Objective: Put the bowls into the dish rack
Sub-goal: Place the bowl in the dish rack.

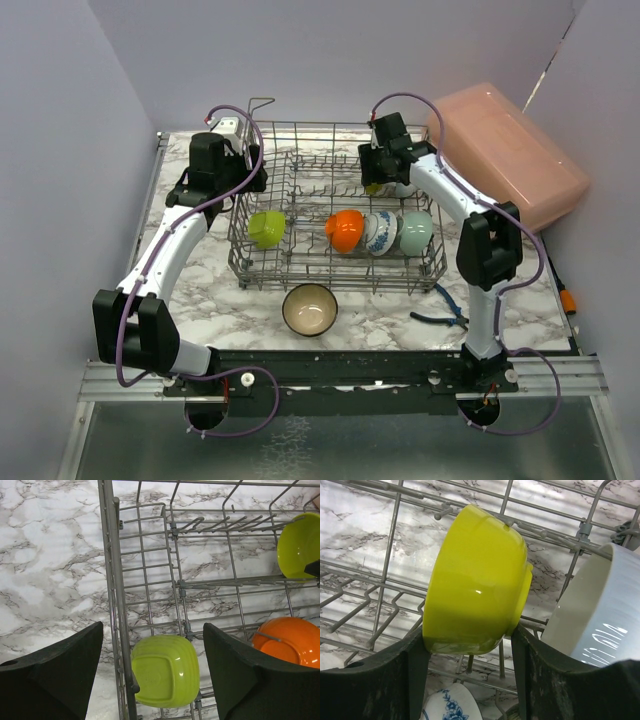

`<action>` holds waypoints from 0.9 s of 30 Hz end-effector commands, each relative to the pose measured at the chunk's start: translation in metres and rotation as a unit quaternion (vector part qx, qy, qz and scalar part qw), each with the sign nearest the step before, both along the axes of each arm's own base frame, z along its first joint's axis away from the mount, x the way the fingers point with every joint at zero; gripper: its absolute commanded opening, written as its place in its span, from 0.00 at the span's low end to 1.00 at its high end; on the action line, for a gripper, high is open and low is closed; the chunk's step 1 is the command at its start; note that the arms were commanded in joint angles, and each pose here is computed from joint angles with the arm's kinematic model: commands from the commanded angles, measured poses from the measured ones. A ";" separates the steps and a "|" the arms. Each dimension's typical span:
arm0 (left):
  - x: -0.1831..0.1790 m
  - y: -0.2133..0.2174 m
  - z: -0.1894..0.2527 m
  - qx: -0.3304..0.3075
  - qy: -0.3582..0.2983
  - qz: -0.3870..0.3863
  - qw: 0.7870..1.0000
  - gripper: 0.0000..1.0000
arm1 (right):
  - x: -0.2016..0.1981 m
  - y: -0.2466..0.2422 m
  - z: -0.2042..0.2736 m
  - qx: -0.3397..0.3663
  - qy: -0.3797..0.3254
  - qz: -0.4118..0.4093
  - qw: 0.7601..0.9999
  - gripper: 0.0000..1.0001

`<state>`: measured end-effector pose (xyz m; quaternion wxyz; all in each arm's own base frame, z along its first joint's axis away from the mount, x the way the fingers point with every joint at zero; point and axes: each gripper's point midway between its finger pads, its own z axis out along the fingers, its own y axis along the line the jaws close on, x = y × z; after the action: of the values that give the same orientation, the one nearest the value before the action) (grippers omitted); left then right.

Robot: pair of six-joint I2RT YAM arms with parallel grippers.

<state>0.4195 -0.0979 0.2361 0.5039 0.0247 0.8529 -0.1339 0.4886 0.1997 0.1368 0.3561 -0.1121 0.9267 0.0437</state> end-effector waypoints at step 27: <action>0.002 0.001 -0.002 -0.005 0.000 -0.001 1.000 0.83 | -0.009 -0.022 0.008 0.036 0.017 -0.003 0.999 0.94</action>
<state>0.4195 -0.0982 0.2360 0.5036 0.0252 0.8530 -0.1347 0.4846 0.2066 0.1377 0.3468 -0.1002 0.9268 0.1032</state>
